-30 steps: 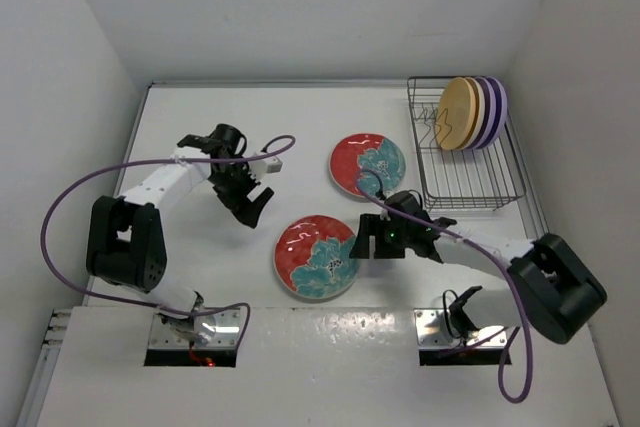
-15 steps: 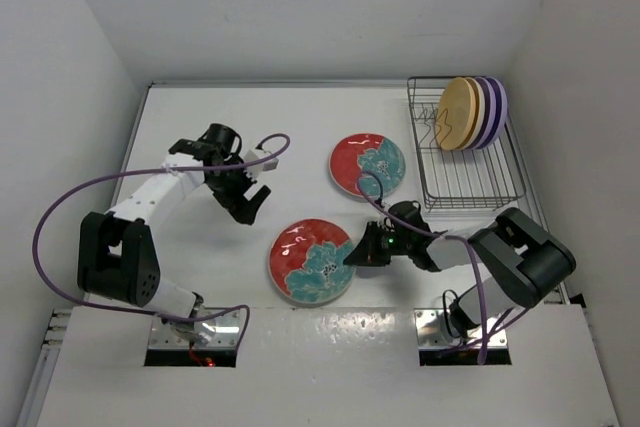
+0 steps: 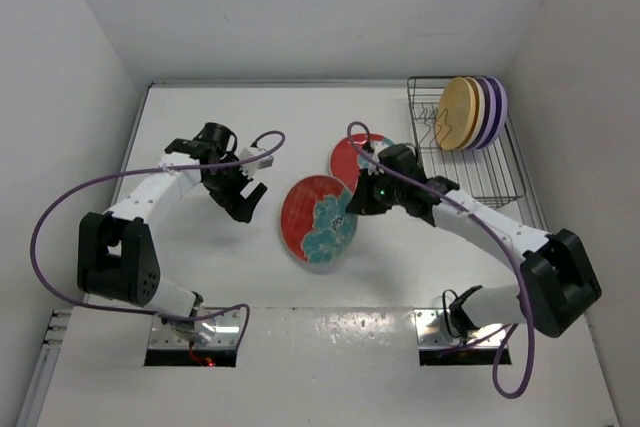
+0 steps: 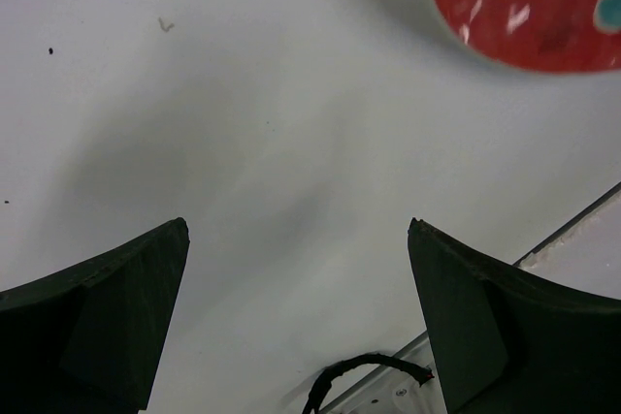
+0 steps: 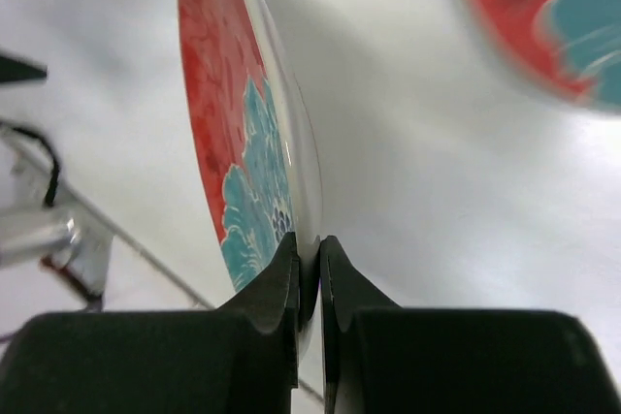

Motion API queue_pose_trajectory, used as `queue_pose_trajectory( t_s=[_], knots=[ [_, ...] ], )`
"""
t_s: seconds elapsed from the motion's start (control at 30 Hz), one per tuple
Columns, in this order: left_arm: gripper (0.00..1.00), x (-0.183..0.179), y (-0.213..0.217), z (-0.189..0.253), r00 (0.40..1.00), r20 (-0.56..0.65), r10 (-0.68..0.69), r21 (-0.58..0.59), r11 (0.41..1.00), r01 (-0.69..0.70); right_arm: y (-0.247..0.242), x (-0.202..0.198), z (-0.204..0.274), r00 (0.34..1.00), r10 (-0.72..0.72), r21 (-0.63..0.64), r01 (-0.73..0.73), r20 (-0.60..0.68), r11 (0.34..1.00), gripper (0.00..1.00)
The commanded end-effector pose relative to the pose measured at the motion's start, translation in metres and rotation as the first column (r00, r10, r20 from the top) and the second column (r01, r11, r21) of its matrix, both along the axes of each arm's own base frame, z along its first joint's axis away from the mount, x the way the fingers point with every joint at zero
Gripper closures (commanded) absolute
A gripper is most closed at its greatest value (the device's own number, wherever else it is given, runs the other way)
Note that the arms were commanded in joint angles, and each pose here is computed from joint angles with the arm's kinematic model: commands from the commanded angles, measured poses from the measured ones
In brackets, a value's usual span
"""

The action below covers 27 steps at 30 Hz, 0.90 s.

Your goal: Load the plates into the dish rack

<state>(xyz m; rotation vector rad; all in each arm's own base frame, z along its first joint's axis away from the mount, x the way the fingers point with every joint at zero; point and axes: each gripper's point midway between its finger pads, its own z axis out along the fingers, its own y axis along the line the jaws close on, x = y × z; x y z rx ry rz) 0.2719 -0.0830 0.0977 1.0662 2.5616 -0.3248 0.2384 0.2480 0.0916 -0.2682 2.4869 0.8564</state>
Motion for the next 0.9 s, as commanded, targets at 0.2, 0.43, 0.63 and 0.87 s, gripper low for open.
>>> queue_pose_trajectory(
  t_s=[0.2,0.43,0.63,0.87],
  knots=[
    [0.0,0.012,0.013,0.008,0.998,0.026,0.066,-0.013,0.998,-0.065,-0.038,0.091,0.153,0.908,-0.166,-0.01,0.184,0.385,0.983,1.0],
    [0.0,0.014,0.012,0.008,0.997,0.023,0.074,-0.016,0.997,-0.074,-0.148,0.161,0.246,0.648,-0.42,-0.057,0.582,0.635,0.811,1.0],
    [0.0,0.014,0.015,0.006,0.996,0.014,0.083,-0.014,0.996,-0.083,-0.231,0.188,0.297,0.419,-0.427,-0.088,0.788,0.801,0.609,1.0],
    [0.0,0.017,0.017,0.0,0.996,-0.007,0.092,-0.009,0.996,-0.092,-0.286,0.219,0.291,0.364,-0.259,-0.246,0.885,0.895,0.394,1.0]
  ],
)
